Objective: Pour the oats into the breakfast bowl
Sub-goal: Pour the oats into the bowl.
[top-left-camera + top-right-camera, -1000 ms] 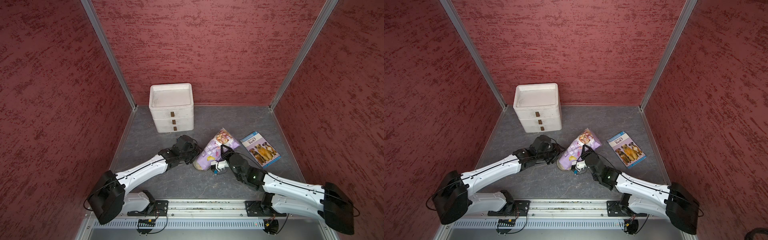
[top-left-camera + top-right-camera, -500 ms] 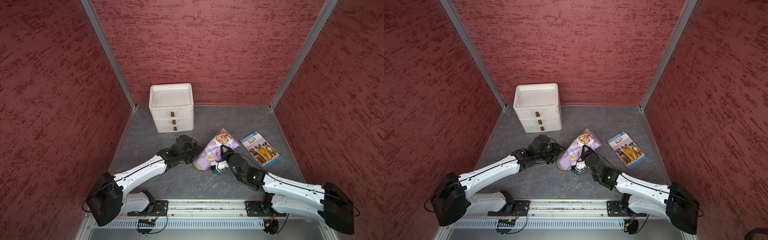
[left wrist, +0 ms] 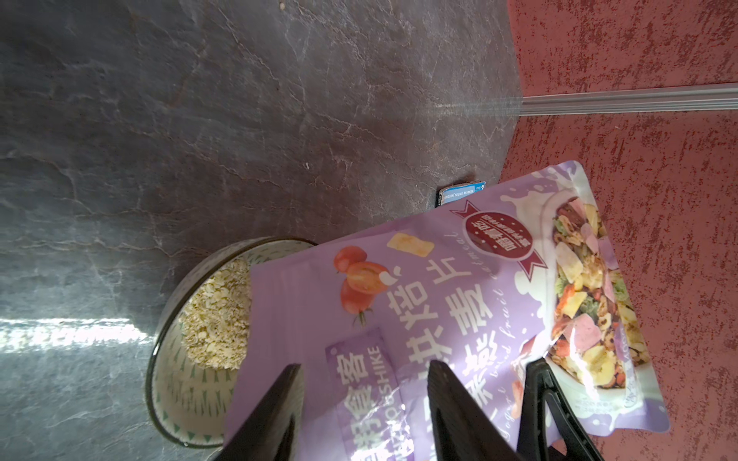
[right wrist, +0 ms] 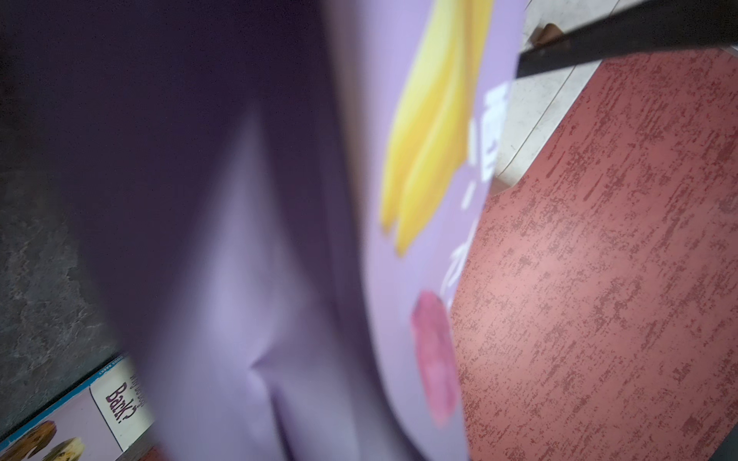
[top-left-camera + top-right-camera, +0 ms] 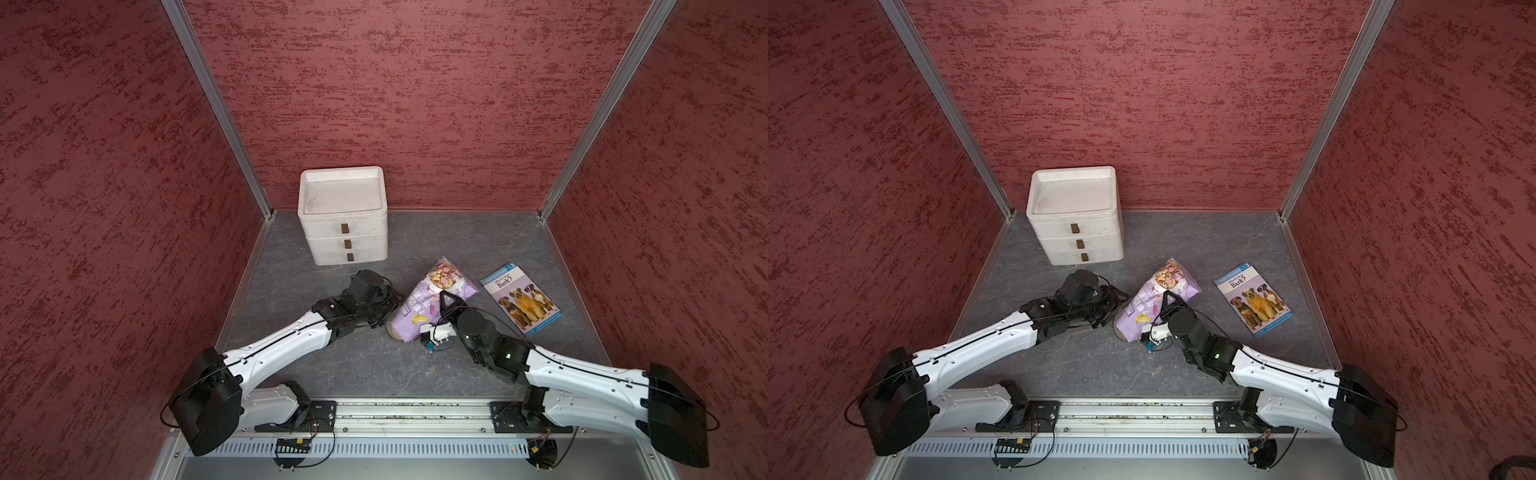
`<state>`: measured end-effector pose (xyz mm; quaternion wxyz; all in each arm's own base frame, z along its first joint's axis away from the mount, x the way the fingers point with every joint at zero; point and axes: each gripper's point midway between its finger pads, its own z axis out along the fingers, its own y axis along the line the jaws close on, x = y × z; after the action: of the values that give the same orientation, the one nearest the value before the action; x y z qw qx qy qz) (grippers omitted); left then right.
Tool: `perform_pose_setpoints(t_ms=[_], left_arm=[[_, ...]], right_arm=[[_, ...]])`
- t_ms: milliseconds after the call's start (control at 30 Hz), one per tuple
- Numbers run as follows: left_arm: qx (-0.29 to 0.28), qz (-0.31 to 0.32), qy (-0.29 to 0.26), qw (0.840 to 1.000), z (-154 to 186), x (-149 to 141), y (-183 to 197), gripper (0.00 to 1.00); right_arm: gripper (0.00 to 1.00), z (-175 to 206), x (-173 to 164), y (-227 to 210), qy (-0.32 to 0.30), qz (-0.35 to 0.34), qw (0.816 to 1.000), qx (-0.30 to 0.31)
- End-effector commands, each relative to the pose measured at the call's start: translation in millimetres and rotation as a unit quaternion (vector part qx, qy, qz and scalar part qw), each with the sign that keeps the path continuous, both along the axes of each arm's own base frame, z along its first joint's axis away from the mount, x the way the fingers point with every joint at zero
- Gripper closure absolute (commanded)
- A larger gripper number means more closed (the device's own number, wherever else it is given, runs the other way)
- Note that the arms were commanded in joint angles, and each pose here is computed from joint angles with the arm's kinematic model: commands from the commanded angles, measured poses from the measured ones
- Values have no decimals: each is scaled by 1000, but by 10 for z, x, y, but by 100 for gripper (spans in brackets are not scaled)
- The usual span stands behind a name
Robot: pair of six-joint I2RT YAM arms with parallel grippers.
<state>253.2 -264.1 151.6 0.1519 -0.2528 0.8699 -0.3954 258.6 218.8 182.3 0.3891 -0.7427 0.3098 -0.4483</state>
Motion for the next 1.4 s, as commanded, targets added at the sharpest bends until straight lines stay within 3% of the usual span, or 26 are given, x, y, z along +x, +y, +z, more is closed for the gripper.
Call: perform_pose_setpoints(t_ms=[0,67,167,267,333,433,533,633,733,833,900,1000,1100,1167,1267,1367], left_arm=[[0,5,-7,1000,49,-6,41,47],[2,6,-9,1000,63,-12,57,47],[-1,10,-11,1000,73,-3,72,47],[1,7,-12,1000,96,-2,75,47],[-2,8,-13,1000,97,5,71,47],[1,7,-12,1000,97,3,79,47],[-5,11,-16,1000,103,18,73,47],[-4,8,-13,1000,98,18,59,47],[-3,9,-10,1000,77,16,61,47],[-3,9,-11,1000,87,18,60,47],[-4,9,-10,1000,79,14,59,47],[-1,8,-10,1000,89,22,68,47],[-4,11,-12,1000,86,25,71,47],[-5,9,-12,1000,87,28,64,47],[-4,11,-9,1000,83,24,66,47],[-4,8,-8,1000,80,23,55,47]], right_arm=[[100,545,91,48,-65,-23,994,89],[100,722,139,39,-88,-36,989,116],[100,465,116,64,-56,-25,995,76],[100,662,156,20,-83,-43,989,115],[100,466,114,2,-56,-33,995,72],[100,763,139,-109,-87,-53,987,124],[100,512,100,-101,-57,-43,994,80],[100,692,126,-81,-82,-47,990,109],[100,551,128,-46,-64,-38,994,80],[100,690,169,-41,-85,-47,989,113],[100,442,110,9,-54,-29,996,65],[100,698,159,-43,-88,-46,988,118],[100,450,84,2,-53,-26,996,69],[100,668,118,-32,-84,-39,989,117],[100,418,40,3,-48,-23,996,67],[100,741,61,-2,-88,-30,987,131]])
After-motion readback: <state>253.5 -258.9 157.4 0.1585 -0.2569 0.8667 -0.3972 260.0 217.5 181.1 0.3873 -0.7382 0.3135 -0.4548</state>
